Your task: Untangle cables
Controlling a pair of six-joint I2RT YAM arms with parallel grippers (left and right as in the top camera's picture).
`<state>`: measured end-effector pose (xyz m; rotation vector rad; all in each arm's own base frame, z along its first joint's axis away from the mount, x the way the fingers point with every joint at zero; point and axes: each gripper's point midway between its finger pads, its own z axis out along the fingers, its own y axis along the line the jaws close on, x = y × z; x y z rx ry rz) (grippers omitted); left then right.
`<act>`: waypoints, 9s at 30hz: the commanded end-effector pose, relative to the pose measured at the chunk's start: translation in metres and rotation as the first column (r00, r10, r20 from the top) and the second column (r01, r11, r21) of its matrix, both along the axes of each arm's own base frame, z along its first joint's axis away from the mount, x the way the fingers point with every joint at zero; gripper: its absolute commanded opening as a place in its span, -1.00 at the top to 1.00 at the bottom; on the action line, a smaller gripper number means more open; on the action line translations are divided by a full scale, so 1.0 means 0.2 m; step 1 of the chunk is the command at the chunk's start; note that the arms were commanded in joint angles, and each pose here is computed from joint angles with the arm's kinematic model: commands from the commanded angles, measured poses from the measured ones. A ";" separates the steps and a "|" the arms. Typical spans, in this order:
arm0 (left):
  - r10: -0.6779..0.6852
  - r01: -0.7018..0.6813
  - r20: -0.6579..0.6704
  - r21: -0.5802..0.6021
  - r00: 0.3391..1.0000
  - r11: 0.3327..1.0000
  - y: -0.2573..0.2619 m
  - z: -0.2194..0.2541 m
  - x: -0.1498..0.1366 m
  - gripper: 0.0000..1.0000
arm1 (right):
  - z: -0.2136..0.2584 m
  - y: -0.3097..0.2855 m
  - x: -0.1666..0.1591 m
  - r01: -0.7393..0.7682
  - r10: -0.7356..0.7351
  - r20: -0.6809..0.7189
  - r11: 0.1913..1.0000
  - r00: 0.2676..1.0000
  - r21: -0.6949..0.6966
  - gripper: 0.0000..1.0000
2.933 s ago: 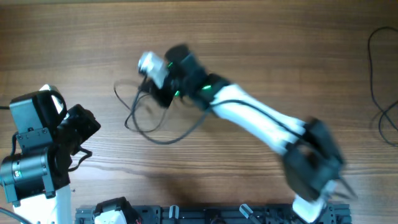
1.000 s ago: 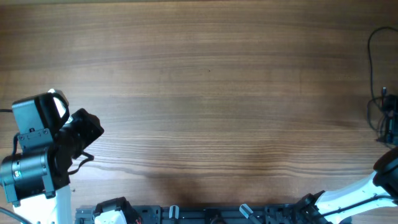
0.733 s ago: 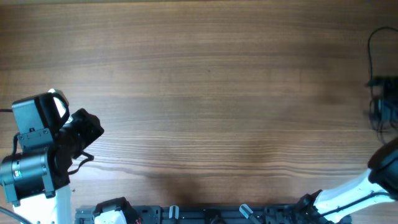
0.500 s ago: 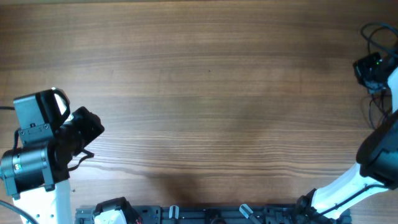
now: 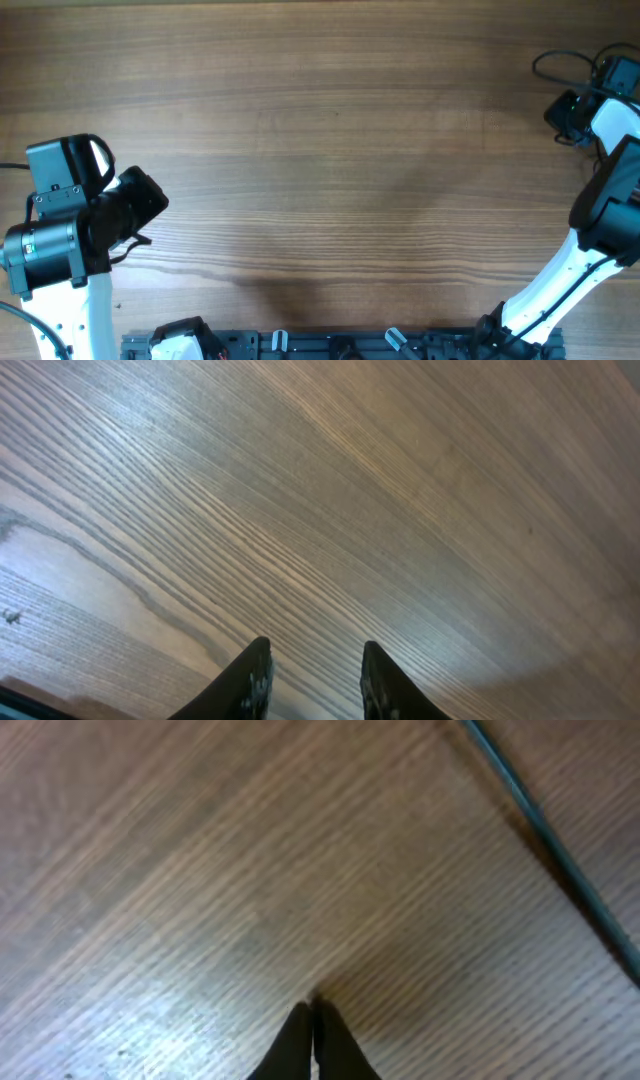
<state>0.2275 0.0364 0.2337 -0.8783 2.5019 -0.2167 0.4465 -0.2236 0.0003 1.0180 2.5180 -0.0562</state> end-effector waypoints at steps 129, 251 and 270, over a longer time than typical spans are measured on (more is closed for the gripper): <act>-0.099 -0.155 0.698 0.291 0.709 0.944 -0.07 0.34 -0.69 -0.83 | 1.24 1.31 -1.13 -0.173 0.822 0.562 0.543 -0.090 -0.822 -0.99; -0.471 0.340 0.804 0.356 0.363 0.871 -0.49 0.38 -0.36 -1.00 | 0.85 1.09 -0.99 -0.185 0.606 0.688 0.788 0.399 -0.586 -0.99; 0.053 -0.124 0.926 -0.007 0.373 0.992 -0.07 -0.08 0.06 -1.00 | 0.85 1.09 -0.99 -0.186 0.606 0.688 0.788 0.399 -0.586 -0.99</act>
